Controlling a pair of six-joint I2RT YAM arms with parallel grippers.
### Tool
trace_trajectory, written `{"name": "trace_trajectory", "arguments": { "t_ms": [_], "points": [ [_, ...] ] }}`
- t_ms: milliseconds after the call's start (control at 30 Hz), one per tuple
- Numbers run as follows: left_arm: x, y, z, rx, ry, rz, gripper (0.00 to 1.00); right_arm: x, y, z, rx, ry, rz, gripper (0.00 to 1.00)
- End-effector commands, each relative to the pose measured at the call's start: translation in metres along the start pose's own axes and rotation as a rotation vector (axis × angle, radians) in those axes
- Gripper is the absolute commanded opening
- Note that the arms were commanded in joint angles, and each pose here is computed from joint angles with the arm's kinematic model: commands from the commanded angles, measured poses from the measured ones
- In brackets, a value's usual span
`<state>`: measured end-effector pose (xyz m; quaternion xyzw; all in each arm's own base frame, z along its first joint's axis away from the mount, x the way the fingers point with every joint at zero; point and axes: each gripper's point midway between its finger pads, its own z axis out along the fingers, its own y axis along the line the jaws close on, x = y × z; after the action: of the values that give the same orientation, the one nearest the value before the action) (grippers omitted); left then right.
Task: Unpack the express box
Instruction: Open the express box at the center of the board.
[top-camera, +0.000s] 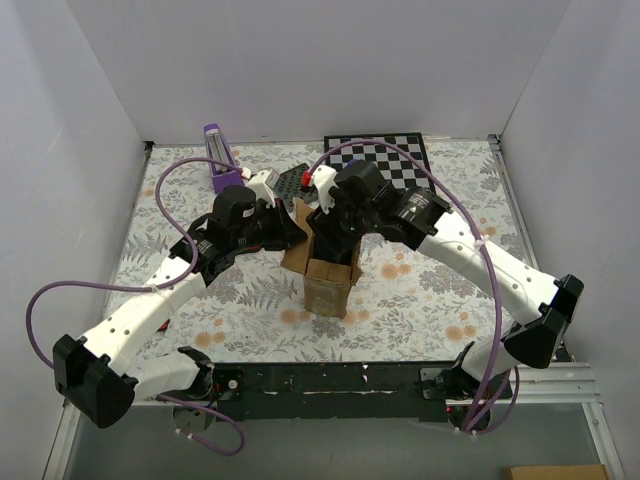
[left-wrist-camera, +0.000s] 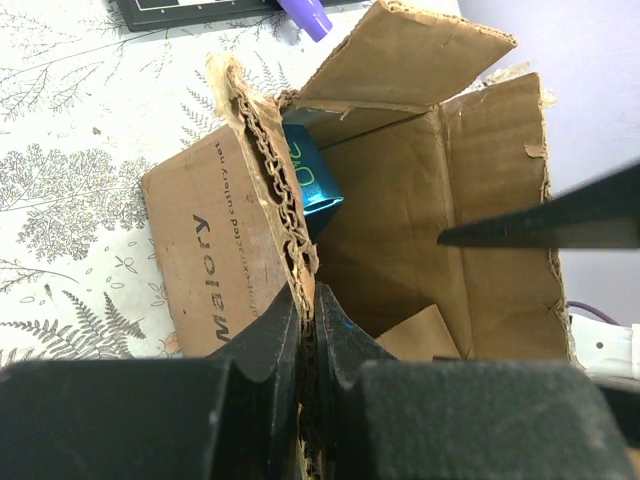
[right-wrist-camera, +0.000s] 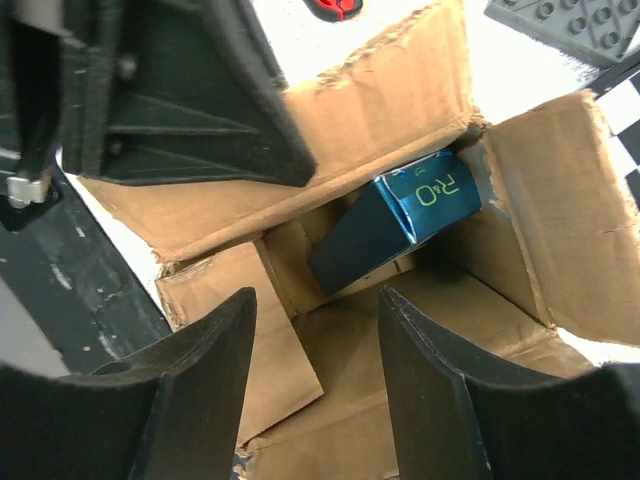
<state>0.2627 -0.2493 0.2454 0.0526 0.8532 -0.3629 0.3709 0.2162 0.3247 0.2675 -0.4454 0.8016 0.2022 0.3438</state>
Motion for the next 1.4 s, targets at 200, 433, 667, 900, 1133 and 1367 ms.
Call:
{"name": "trace_trajectory", "arguments": {
  "t_ms": [200, 433, 667, 900, 1133, 1367],
  "points": [
    [0.042, 0.028, 0.0, -0.024, 0.078, 0.088, 0.0, 0.012, 0.024, -0.01, -0.315, 0.01, 0.154, 0.64],
    [0.041, 0.032, 0.002, -0.046, 0.071, 0.071, 0.0, 0.024, 0.033, -0.005, -0.372, 0.069, 0.165, 0.66],
    [0.037, 0.029, 0.004, -0.045, 0.062, 0.062, 0.0, 0.044, 0.039, 0.004, -0.406, 0.131, 0.177, 0.69],
    [0.035, 0.028, 0.003, -0.046, 0.056, 0.056, 0.0, 0.062, 0.034, 0.015, -0.358, 0.183, 0.177, 0.73],
    [0.035, 0.031, 0.004, -0.06, 0.054, 0.046, 0.0, 0.054, 0.042, 0.012, -0.395, 0.161, 0.166, 0.67],
    [0.034, 0.036, 0.007, -0.094, 0.054, 0.022, 0.0, 0.035, 0.055, -0.007, -0.471, 0.091, 0.162, 0.47]
  ]
}}
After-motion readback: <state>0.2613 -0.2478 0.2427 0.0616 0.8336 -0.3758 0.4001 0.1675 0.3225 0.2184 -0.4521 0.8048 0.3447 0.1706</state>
